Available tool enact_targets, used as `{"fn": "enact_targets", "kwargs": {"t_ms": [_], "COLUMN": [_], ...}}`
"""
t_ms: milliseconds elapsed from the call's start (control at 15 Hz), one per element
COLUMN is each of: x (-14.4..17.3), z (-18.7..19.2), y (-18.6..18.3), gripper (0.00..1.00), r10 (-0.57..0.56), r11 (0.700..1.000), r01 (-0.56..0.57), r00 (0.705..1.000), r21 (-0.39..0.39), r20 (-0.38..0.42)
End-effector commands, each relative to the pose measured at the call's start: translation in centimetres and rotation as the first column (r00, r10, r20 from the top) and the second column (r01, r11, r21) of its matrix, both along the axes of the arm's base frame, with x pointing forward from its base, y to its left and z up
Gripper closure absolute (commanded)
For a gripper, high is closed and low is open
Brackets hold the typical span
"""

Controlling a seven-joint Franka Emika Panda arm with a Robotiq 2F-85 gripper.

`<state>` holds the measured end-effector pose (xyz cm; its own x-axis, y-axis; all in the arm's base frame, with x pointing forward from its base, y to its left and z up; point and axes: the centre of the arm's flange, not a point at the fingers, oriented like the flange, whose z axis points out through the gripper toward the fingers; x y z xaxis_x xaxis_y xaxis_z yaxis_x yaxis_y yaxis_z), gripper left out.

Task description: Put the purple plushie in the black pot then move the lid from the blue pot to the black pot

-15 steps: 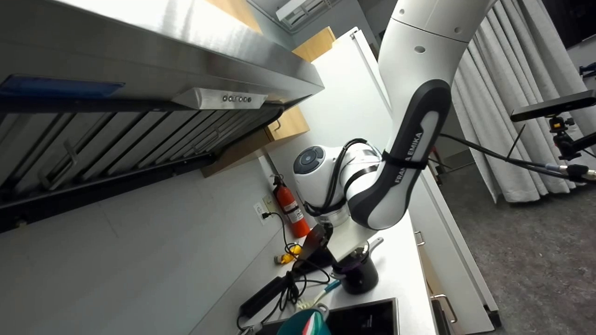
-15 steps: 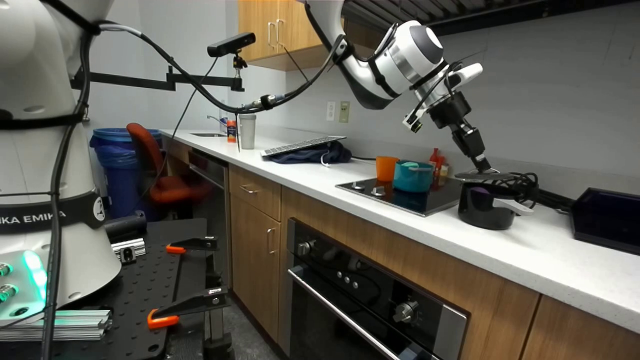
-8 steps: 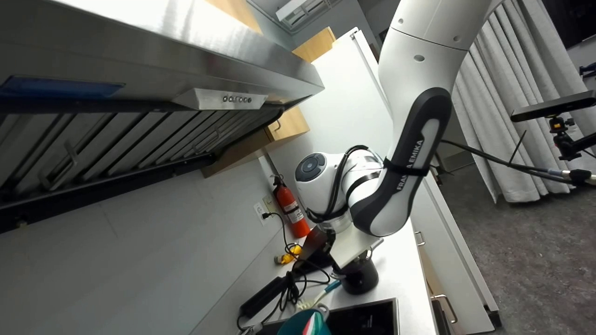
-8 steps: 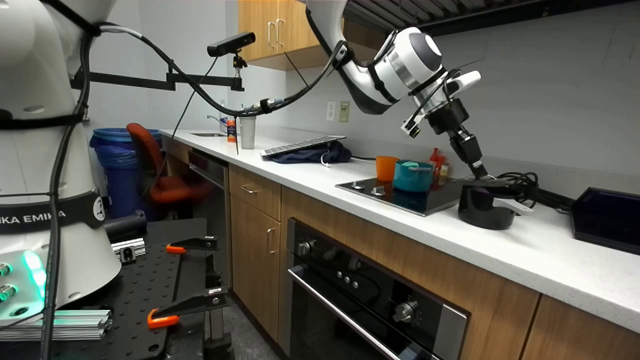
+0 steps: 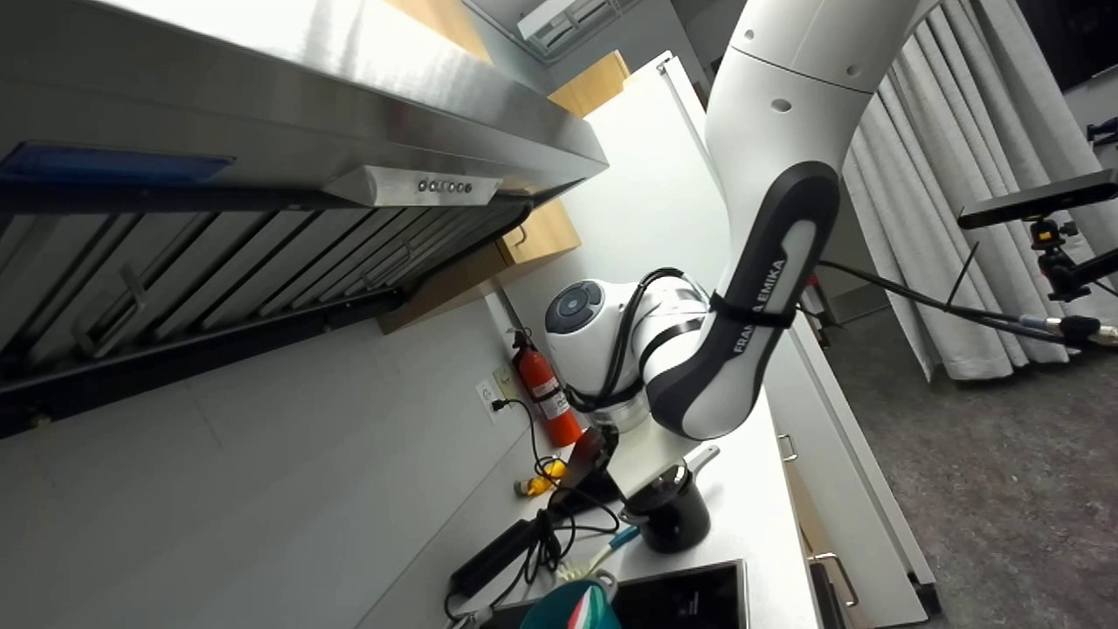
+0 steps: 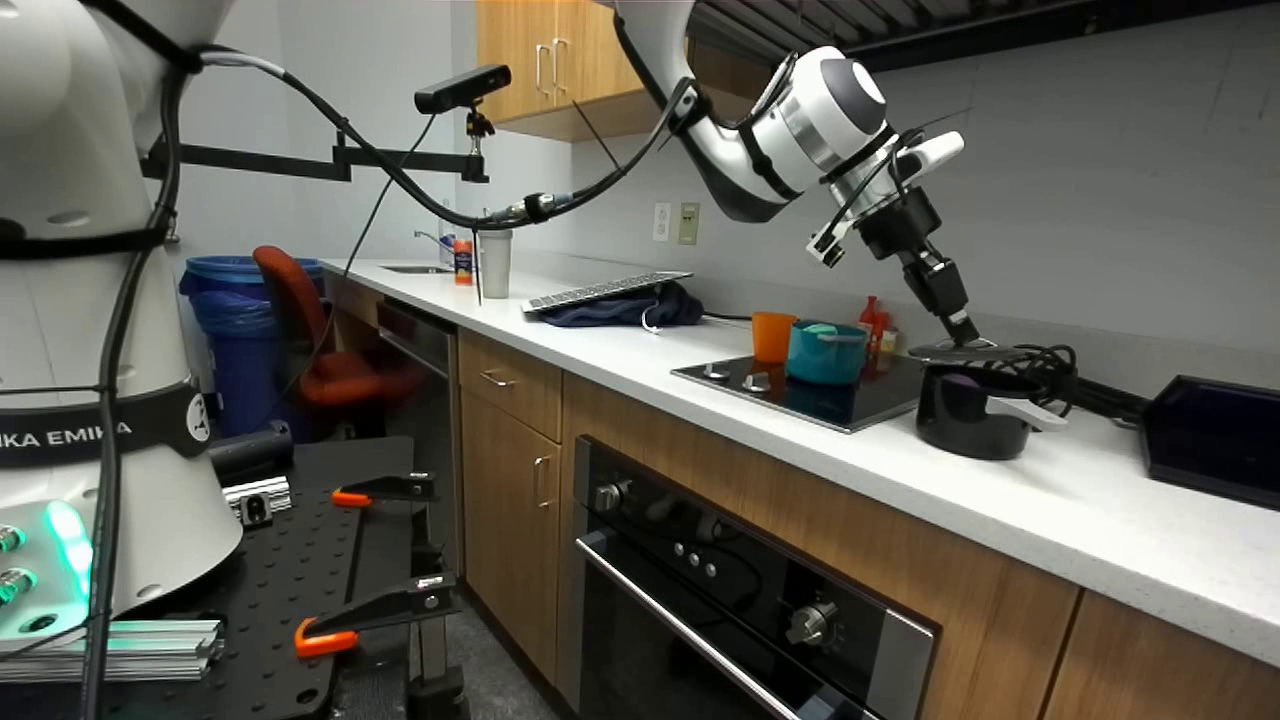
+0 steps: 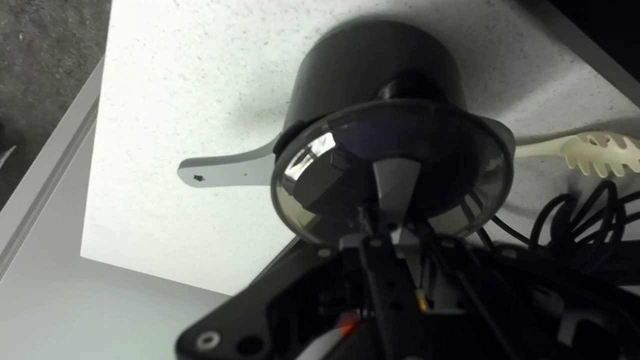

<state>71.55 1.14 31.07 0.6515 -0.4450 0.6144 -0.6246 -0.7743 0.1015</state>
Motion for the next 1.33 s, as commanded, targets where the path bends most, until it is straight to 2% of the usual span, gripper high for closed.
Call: {"fn": "enact_targets", "kwargs": {"t_ms": [0,600,667,733,867,1267], "x": [1.6,2.6,2.7,2.8,2.9,2.5], "z": [0.6,0.2,0.1,0.0,-0.2,0.0], "y": [-0.1,-1.4,-1.5,-1.5,-1.5,-1.3], "gripper": [0.97,0.95,0.61,0.6,0.47,0.01], "r10": [0.003,-0.017,-0.019,-0.023,-0.025,-0.016], "r11": [1.0,1.0,0.999,0.999,0.999,0.999], "r01": [-0.004,0.017,0.019,0.023,0.025,0.016], "r00": [1.0,1.0,1.0,1.0,1.0,1.0], "r21": [0.018,0.021,0.026,0.03,0.037,0.045], "r20": [0.019,0.013,0.011,0.009,0.005,-0.002]}}
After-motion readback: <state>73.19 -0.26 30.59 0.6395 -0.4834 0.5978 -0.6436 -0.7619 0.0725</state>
